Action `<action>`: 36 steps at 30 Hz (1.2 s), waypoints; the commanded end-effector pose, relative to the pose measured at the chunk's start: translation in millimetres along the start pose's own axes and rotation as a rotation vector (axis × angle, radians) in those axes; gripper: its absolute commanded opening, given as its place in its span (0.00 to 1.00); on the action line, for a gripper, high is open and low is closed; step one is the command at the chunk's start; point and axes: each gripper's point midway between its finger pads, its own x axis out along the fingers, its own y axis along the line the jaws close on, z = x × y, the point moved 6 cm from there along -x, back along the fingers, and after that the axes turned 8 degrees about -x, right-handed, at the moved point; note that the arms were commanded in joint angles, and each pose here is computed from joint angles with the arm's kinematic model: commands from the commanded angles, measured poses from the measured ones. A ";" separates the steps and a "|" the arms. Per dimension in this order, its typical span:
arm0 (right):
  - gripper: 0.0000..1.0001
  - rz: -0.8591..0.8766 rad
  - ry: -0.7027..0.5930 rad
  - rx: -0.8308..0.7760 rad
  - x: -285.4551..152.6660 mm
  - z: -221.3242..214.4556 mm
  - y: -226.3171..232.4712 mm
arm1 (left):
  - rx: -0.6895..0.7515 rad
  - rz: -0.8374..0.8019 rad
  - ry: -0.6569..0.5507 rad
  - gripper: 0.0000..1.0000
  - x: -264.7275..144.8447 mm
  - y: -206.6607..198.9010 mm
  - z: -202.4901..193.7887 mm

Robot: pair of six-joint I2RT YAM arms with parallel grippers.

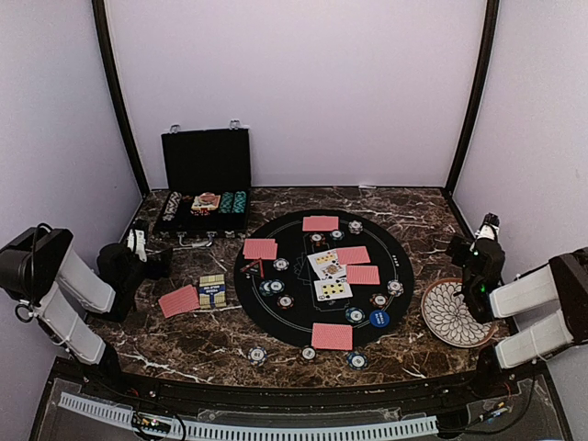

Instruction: Distribute texas hold em gaming equipment

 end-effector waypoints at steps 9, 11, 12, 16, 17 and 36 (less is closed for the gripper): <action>0.98 0.161 -0.019 0.001 24.4 15.9 9.3 | -0.043 0.066 -0.101 0.99 10.0 11.7 27.2; 0.98 0.155 -0.051 0.016 17.3 16.8 3.0 | -0.045 0.070 -0.097 0.99 10.4 12.1 27.4; 0.99 0.155 -0.074 0.018 12.2 17.3 0.4 | -0.044 0.069 -0.099 0.99 10.1 11.9 27.2; 0.98 0.065 -0.195 0.068 -8.0 17.0 -22.3 | -0.043 0.069 -0.098 0.99 9.9 12.0 26.7; 0.98 0.054 -0.211 0.078 -8.9 16.2 -24.8 | -0.043 0.070 -0.099 0.99 10.0 12.1 26.9; 0.98 0.171 -0.095 -0.036 31.8 2.0 8.4 | -0.043 0.070 -0.098 0.99 10.1 12.0 26.9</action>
